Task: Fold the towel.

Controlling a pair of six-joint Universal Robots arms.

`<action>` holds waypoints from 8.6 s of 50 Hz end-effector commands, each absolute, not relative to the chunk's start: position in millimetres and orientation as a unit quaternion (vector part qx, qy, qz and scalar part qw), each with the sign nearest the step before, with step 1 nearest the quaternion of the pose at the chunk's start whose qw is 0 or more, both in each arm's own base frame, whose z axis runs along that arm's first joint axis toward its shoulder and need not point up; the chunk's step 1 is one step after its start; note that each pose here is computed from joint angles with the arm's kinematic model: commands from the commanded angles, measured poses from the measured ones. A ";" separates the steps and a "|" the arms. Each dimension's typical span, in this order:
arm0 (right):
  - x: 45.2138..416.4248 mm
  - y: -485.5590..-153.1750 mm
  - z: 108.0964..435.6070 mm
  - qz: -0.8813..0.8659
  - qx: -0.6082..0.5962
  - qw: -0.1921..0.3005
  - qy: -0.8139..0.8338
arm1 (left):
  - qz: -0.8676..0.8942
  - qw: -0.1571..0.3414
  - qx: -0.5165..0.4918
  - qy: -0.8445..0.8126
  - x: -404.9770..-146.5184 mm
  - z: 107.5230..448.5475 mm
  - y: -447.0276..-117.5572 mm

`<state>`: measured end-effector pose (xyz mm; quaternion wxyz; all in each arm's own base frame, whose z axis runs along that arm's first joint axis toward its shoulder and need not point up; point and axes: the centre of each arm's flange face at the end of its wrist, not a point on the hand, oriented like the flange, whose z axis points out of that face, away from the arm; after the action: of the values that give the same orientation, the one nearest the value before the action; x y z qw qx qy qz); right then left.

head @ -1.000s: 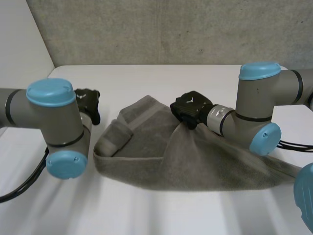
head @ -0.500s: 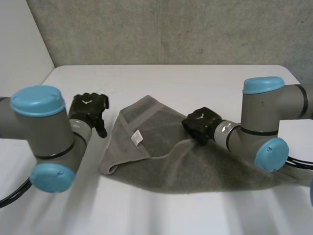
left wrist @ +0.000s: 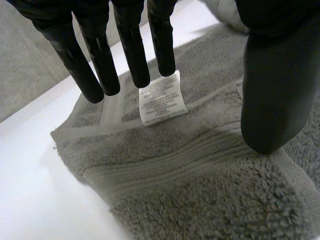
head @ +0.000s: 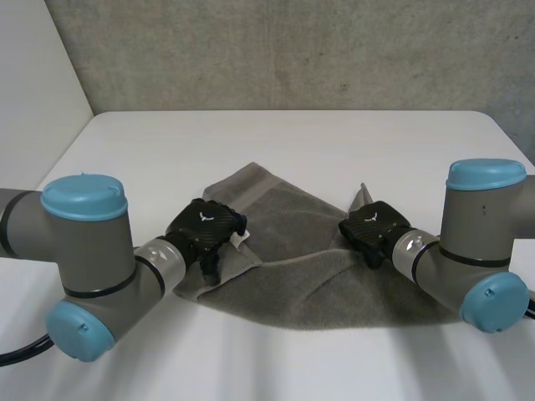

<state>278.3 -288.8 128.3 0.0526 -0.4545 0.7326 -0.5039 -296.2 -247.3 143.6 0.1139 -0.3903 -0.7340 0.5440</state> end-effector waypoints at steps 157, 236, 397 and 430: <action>271.9 -252.6 139.4 -0.524 -0.397 0.089 0.749 | 0.663 0.011 -0.041 -0.748 -220.5 187.9 -326.7; 209.2 -276.8 313.8 -0.694 -0.313 -0.029 0.648 | 0.740 0.040 -0.024 -0.671 -212.2 293.7 -309.7; 342.6 -376.8 103.8 -0.533 -0.338 0.211 0.746 | 0.624 0.050 -0.068 -0.777 -235.1 211.6 -313.5; 318.9 -341.4 218.6 -0.583 -0.352 0.175 0.711 | 0.627 0.049 -0.068 -0.774 -235.4 215.8 -316.1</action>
<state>327.4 -355.9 206.6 0.1923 -0.3319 0.7046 -0.5970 -235.6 -318.1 221.1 0.0510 -0.0657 -0.7682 0.6348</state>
